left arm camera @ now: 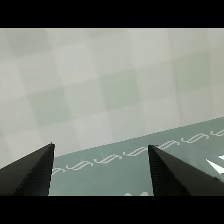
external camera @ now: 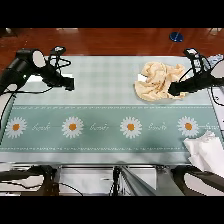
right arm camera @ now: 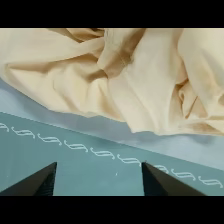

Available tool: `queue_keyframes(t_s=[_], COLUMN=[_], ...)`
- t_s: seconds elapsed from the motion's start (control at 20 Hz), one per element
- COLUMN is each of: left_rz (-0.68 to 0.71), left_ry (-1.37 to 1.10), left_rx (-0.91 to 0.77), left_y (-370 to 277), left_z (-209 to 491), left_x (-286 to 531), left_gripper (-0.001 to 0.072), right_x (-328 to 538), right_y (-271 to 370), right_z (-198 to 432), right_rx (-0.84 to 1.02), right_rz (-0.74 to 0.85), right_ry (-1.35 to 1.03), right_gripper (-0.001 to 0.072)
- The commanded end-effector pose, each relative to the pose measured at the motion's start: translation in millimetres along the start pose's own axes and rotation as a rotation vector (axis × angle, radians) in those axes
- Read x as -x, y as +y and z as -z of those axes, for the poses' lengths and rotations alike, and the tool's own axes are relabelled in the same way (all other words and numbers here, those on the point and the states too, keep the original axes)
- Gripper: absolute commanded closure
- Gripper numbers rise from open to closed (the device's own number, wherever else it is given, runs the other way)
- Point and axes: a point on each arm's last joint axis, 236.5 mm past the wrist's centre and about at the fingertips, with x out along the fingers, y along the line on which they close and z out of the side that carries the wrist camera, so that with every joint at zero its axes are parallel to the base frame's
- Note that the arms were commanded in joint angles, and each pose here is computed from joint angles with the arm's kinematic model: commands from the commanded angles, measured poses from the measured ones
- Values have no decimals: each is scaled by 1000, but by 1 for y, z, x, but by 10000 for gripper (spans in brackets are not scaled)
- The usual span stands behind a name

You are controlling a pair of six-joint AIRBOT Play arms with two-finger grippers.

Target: Fold the shirts.

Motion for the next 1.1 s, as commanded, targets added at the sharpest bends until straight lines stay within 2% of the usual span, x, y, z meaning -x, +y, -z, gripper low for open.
queue_keyframes(t_s=[0.0, 0.7, 1.05], left_rz=[0, 7, -16], left_ry=[0, 0, 29], left_rx=[0, -2, -5], left_y=[0, -4, 4], left_z=[0, 0, 7], left_x=[0, -1, 0], left_gripper=[-13, -13, -13], right_x=[0, 4, 24], right_y=[0, -11, -65], right_z=[0, -37, -89], right_rx=[0, 6, 32], right_rz=[0, 48, 282], right_ry=[-1, -158, -385], right_gripper=[117, 118, 120])
